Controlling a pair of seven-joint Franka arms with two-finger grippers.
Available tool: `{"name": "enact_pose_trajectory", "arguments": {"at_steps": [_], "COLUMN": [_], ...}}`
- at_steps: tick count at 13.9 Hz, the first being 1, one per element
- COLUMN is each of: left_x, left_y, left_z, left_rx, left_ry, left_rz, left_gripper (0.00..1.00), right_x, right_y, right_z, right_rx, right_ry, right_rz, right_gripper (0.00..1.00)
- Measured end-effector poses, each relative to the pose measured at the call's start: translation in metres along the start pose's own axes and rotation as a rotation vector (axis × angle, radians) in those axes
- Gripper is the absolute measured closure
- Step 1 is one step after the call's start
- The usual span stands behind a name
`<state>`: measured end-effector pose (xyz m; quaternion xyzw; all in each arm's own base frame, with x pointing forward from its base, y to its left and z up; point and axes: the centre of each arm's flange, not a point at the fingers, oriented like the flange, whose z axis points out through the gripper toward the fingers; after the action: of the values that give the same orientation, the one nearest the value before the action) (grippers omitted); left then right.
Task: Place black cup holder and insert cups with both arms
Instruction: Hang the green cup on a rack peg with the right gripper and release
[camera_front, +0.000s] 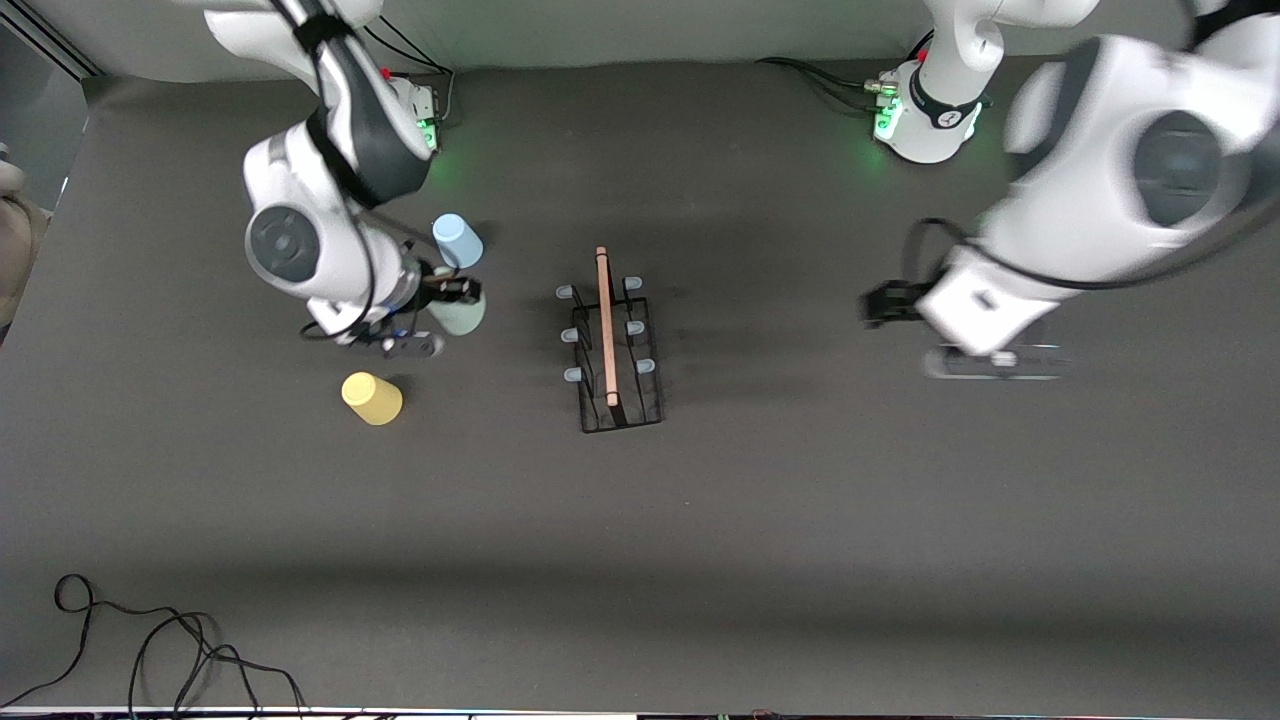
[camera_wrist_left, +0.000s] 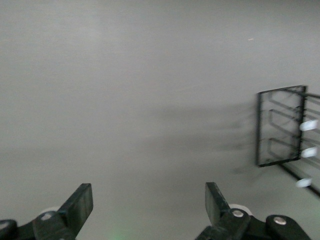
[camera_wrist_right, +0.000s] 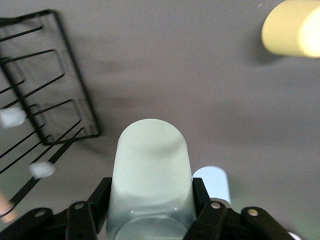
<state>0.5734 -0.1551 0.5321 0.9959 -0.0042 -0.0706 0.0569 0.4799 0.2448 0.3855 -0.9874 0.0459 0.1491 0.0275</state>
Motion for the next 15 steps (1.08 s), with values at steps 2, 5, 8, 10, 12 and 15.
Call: {"name": "enact_pose_trajectory", "arguments": {"at_steps": [2, 5, 8, 10, 12, 15], "left_x": [0.001, -0.006, -0.019, -0.028, -0.036, -0.043], "left_y": [-0.053, -0.107, -0.129, -0.128, -0.128, -0.127], "left_z": [-0.01, -0.027, -0.047, -0.058, -0.067, -0.075], "left_rx": [-0.01, -0.016, 0.05, 0.066, 0.088, 0.109], "left_ry": [-0.01, -0.006, 0.026, 0.045, 0.049, 0.054], "left_rz": [0.021, 0.039, 0.036, 0.04, 0.042, 0.047], "left_gripper": [0.0, 0.0, 0.0, 0.0, 0.0, 0.0], "right_x": [-0.03, -0.065, -0.053, -0.042, -0.042, -0.046], "right_y": [-0.039, -0.081, -0.079, -0.083, -0.1, -0.113], "right_z": [0.0, 0.01, 0.01, 0.018, 0.036, 0.048], "right_rx": [-0.017, -0.041, -0.009, 0.016, 0.026, 0.023], "right_ry": [0.011, 0.017, 0.056, 0.088, 0.107, 0.11], "right_rz": [-0.003, 0.001, 0.032, 0.082, 0.104, 0.102], "right_gripper": [0.31, 0.31, 0.31, 0.31, 0.31, 0.31]}}
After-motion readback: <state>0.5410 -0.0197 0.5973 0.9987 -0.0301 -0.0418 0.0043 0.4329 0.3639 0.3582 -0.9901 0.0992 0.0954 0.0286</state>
